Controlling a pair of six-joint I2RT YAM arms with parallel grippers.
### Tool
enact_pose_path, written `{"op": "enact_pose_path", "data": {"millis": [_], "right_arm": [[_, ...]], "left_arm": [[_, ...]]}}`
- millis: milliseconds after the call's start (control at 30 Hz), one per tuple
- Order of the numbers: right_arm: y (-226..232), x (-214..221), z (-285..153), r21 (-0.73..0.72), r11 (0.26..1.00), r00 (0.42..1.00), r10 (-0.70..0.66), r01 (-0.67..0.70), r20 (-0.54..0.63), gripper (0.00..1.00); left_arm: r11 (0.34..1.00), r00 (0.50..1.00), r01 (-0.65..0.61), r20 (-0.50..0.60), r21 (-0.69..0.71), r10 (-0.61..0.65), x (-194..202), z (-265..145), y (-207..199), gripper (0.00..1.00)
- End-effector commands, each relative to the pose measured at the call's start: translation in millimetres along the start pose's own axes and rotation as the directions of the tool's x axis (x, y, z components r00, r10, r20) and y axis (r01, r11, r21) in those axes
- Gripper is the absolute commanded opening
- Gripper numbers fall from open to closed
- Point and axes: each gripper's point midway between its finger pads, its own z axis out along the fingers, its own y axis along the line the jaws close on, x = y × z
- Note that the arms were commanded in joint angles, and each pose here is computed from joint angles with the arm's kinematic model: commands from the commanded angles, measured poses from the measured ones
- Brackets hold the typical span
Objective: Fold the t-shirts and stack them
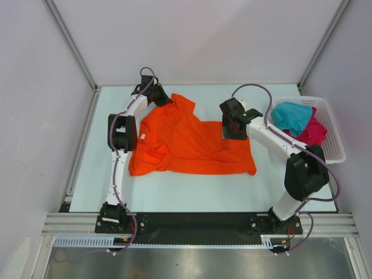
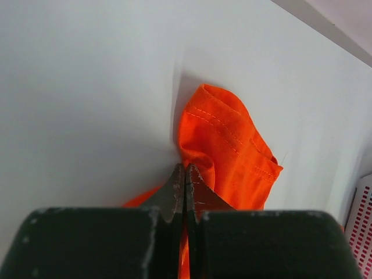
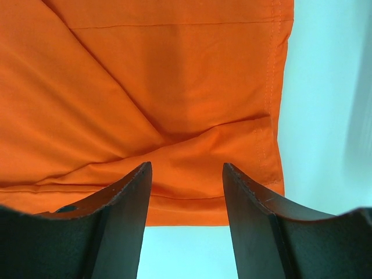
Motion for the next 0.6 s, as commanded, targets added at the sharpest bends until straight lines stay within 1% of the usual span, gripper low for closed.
{"op": "enact_pose_path", "data": {"millis": [0,100,167,200,267,300,333,400,567], "right_arm": [[4,-10,-6,-0.009,1.000,1.000,0.001,0.000,0.031,0.57],[5,-9,-9,-0.015,1.000,0.999,0.002,-0.001,0.035,0.57],[3,-8,-10,-0.014,1.000,0.999,0.003,-0.003,0.041,0.57],[2,-5,-10,-0.013,1.000,0.999,0.001,-0.001,0.035,0.57],[1,-4,-12,-0.022,1.000,0.999,0.005,-0.004,0.041,0.57],[1,-2,-12,-0.024,1.000,0.999,0.007,-0.006,0.039,0.57],[0,1,-11,-0.025,1.000,0.999,0.006,-0.005,0.033,0.57],[0,1,-14,-0.034,0.999,0.999,0.012,-0.010,0.043,0.57],[-6,6,-10,-0.018,1.000,0.999,0.003,-0.002,0.048,0.58]], "left_arm": [[0.998,0.997,-0.058,0.054,0.011,0.057,-19,-27,-28,0.00],[0.997,0.993,-0.082,0.082,0.013,0.081,-29,-44,-41,0.00],[0.996,0.992,-0.093,0.087,0.002,0.092,-30,-51,-42,0.00],[0.994,0.989,-0.106,0.102,0.007,0.105,-35,-62,-50,0.00],[0.995,0.990,-0.102,0.094,-0.005,0.102,-30,-67,-47,0.00],[0.994,0.989,-0.110,0.101,0.002,0.109,-31,-75,-53,0.00],[0.994,0.990,-0.108,0.089,-0.006,0.108,-25,-75,-49,0.00],[0.993,0.988,-0.120,0.100,-0.004,0.120,-26,-84,-55,0.00],[0.991,0.988,-0.131,0.085,-0.007,0.132,-16,-88,-59,0.00]]}}
